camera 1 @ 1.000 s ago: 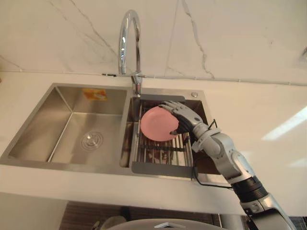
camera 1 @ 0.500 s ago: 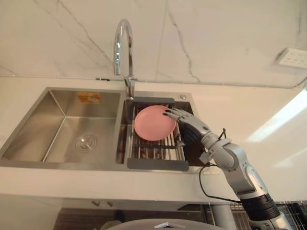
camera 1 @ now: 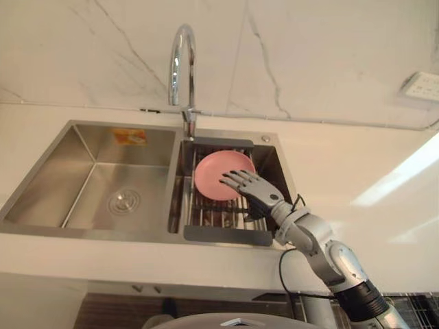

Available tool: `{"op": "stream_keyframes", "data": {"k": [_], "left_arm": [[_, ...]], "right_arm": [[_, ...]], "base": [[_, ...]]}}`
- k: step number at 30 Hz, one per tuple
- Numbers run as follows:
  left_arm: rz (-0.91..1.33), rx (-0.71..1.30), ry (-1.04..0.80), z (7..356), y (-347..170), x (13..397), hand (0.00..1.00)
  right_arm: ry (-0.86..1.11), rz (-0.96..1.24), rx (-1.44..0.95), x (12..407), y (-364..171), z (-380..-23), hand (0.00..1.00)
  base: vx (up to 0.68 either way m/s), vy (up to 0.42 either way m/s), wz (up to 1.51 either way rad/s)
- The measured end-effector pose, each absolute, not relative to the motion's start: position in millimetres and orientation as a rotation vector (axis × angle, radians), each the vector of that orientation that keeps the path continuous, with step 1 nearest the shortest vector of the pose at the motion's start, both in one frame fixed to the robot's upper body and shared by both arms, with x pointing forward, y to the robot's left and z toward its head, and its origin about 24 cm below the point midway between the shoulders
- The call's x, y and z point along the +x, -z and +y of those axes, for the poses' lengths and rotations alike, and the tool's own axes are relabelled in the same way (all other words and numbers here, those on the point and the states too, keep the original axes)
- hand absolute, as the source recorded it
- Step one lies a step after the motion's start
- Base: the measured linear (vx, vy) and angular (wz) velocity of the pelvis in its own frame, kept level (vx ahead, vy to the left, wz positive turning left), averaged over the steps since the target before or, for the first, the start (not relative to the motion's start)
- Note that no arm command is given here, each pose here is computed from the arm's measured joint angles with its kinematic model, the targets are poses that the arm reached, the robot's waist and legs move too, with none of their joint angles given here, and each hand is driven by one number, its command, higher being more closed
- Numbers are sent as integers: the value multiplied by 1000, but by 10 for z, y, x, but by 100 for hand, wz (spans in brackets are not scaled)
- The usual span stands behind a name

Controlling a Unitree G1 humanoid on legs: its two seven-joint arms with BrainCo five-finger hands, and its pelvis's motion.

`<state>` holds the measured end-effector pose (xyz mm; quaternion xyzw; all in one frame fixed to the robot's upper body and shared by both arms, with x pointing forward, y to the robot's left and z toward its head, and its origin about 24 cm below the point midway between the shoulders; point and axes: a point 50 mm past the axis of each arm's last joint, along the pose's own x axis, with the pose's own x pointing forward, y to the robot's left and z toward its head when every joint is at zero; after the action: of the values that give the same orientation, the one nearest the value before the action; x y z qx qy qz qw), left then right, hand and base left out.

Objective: Walk over to the sink, pick up the cup, carry it to the dishwasher, place the cup inside the dishwasher, then close the dishwasher door

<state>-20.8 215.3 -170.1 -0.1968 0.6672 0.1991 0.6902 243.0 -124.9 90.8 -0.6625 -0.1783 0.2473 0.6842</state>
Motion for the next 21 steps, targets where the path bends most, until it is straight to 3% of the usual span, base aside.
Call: {"op": "stream_keyframes", "data": {"k": [21], "left_arm": [[1480,-427,-421,2140,1710,-67,0]], "right_arm": [[-562,-227,-1767,2775,-554,-1268,0]], "base": [[10,-7,4]]}}
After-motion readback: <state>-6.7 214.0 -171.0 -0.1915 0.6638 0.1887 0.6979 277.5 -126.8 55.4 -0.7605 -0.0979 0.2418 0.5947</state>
